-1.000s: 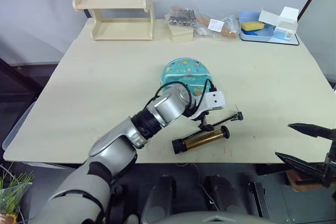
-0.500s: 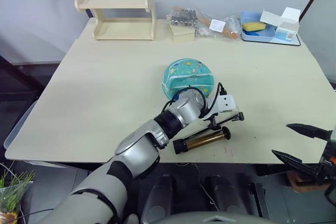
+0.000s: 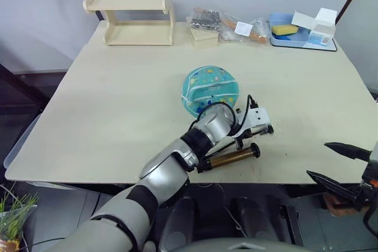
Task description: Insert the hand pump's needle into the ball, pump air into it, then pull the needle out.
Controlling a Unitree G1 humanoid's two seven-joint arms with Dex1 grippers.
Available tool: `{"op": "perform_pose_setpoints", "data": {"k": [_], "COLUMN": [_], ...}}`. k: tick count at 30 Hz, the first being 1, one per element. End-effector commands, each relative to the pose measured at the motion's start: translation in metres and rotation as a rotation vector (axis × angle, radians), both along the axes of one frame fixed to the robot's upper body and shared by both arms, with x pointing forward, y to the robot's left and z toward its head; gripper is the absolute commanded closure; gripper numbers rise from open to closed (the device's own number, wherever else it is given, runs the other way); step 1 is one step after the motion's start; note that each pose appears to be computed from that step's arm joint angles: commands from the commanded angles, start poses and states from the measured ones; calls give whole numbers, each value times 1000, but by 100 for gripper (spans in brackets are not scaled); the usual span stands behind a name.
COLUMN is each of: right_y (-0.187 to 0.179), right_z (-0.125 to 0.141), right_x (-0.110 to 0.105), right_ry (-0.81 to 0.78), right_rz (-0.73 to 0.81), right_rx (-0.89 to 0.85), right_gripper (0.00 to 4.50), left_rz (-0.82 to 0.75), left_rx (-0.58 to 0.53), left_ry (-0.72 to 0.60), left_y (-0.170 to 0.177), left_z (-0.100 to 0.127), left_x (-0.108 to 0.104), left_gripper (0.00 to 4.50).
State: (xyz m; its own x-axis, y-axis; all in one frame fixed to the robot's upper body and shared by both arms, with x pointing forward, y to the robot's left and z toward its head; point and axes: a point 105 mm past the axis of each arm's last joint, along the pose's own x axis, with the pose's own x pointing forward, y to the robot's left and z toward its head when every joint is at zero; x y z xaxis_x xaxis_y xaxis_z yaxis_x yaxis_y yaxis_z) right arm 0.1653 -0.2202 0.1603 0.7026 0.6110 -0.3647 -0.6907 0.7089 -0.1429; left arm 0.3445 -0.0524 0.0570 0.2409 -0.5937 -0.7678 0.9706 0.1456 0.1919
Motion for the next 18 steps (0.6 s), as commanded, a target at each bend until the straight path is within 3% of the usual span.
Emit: {"op": "perform_pose_setpoints", "data": {"k": [1, 7, 13, 18], "right_y": [7, 14, 22, 42], "right_z": [1, 0, -3, -1], "right_x": [-1, 10, 41, 64], "right_ry": [-3, 18, 31, 64], "right_rz": [4, -52, -183, -175], "right_rx": [17, 96, 227, 317], "right_gripper": [0, 0, 0, 0], "left_rz": [15, -4, -19, 4], "left_rx": [-63, -239, -414, -539], "left_ry": [17, 38, -37, -71], "left_y": [2, 11, 30, 46], "left_z": [12, 42, 64, 74], "left_x": [-4, -18, -26, -30], "left_gripper": [447, 447, 447, 447]}}
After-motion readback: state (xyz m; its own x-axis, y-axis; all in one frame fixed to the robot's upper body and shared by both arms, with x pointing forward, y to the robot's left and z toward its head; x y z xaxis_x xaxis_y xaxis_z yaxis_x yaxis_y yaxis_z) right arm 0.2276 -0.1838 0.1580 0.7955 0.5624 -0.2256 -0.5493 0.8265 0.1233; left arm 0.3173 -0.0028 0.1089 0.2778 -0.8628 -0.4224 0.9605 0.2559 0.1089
